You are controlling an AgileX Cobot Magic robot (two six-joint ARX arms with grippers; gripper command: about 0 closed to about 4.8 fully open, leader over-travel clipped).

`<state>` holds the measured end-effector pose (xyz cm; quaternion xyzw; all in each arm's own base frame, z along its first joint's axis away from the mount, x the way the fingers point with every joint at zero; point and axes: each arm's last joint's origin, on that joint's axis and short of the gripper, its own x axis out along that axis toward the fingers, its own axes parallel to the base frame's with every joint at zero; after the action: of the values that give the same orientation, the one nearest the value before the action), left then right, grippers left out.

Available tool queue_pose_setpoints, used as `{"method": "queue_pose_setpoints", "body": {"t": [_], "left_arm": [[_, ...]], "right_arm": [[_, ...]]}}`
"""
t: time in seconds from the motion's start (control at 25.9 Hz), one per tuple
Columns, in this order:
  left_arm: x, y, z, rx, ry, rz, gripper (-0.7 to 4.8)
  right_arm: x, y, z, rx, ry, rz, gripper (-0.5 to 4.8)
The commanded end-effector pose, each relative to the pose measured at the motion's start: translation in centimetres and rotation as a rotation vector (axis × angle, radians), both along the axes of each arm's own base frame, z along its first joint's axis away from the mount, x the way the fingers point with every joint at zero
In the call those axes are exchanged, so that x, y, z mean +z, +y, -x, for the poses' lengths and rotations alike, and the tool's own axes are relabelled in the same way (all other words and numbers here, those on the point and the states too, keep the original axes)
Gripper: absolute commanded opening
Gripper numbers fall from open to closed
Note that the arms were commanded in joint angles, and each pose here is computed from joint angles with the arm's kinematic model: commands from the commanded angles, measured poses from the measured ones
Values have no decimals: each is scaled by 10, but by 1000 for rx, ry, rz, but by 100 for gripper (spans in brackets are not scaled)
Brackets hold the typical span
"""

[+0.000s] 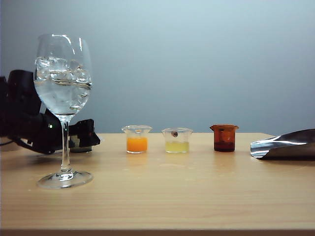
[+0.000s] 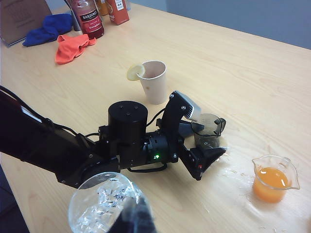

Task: Pick up the first measuring cup from the left, pour the coconut rum inside into the goblet, and finally put the measuring cup back in its original place.

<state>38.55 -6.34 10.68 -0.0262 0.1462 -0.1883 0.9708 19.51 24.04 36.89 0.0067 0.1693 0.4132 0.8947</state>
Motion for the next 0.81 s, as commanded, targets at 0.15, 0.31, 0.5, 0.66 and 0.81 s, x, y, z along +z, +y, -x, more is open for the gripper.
{"method": "queue_pose_setpoints", "body": {"t": [0.15, 0.31, 0.5, 0.66, 0.81], "left_arm": [[25, 1, 8, -8, 73, -14, 479], [31, 6, 13, -6, 137, -37, 479], [49, 22, 25, -66, 242, -30, 479], [67, 34, 36, -63, 289, -13, 479], [85, 39, 50, -66, 330, -4, 479]], "right_arm": [[3, 0, 2, 8, -4, -2, -9], [0, -1, 2, 6, 12, 19, -9], [5, -7, 7, 6, 12, 18, -9], [11, -11, 11, 6, -2, 1, -9], [16, -15, 14, 6, -11, -11, -9]]}}
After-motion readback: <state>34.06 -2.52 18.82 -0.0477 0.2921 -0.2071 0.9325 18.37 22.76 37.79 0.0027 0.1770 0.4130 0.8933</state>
